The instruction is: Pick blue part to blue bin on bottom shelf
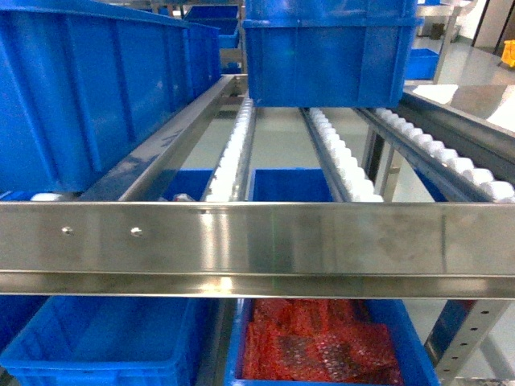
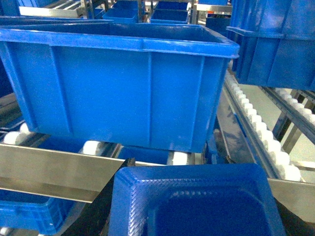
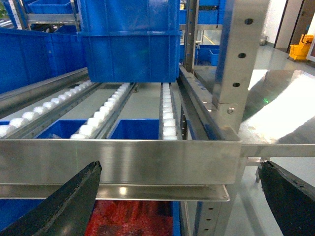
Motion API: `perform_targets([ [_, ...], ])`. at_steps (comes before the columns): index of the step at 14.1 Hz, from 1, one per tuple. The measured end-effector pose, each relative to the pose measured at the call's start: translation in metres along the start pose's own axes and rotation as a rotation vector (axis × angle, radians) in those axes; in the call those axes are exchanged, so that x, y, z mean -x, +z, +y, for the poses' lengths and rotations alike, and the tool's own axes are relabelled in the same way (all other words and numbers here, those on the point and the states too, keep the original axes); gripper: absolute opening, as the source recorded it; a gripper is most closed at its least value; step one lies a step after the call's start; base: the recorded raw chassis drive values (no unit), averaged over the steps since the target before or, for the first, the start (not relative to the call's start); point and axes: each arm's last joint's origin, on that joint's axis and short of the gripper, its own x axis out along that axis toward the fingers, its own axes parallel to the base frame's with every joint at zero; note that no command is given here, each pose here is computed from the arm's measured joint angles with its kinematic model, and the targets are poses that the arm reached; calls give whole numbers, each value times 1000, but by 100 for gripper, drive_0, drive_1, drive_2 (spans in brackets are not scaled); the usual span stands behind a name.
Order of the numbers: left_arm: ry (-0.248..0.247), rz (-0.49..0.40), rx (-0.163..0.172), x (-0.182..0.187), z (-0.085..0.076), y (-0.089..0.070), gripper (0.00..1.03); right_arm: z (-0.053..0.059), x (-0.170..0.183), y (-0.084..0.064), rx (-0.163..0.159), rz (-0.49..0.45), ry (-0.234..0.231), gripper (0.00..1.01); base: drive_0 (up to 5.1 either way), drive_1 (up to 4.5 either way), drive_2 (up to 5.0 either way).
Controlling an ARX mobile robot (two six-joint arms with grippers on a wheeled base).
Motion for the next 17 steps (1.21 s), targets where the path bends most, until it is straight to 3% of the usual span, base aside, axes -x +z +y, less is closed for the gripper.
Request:
perform_targets([
  [4,0,0,0,0,0,0,43,0,0,0,0,-1,0,98,-496,240,240],
  [17,5,2,-1,0,0,0,43,0,0,0,0,0,3,98,-5,-5,-5],
])
